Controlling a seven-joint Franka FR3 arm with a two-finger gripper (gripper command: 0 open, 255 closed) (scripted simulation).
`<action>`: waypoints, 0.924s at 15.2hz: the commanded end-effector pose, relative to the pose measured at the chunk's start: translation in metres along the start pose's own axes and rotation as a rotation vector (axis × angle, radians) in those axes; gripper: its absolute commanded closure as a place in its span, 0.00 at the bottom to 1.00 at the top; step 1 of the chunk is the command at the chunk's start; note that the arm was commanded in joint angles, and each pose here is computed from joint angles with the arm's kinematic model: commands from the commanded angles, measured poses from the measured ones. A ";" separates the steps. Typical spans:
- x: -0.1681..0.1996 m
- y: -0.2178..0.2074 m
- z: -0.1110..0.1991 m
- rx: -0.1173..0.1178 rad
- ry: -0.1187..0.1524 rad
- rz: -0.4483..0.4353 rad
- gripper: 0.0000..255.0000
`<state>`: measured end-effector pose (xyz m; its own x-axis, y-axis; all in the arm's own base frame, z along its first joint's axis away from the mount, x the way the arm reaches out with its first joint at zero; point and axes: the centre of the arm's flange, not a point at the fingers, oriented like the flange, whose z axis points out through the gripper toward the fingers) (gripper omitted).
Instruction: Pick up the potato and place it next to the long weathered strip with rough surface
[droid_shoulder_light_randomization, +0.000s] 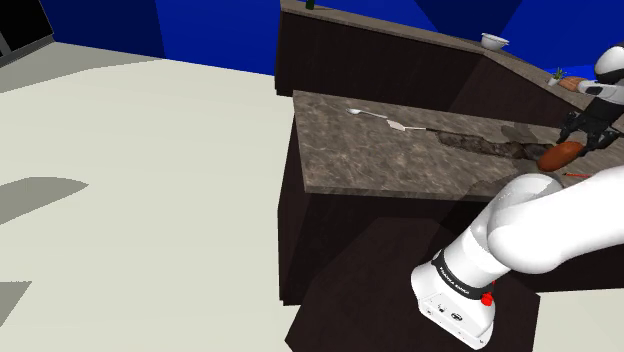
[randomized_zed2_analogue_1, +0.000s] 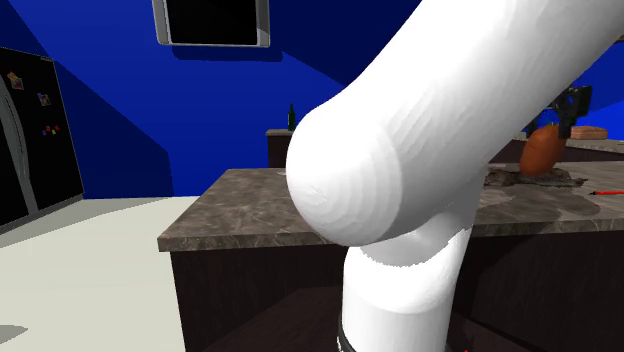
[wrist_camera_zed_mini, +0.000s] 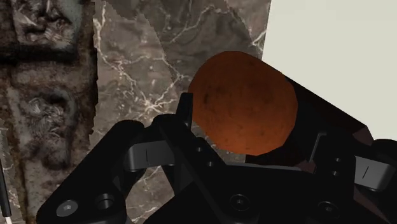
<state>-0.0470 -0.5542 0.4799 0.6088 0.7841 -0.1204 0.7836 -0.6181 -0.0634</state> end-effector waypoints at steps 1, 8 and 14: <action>-0.024 -0.005 0.001 0.001 -0.001 -0.001 1.00; -0.114 -0.022 0.013 0.001 -0.001 -0.001 1.00; -0.188 -0.035 0.023 0.001 -0.001 -0.001 1.00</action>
<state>-0.1826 -0.6750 0.4816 0.6086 0.7842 -0.1210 0.7837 -0.6179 -0.0624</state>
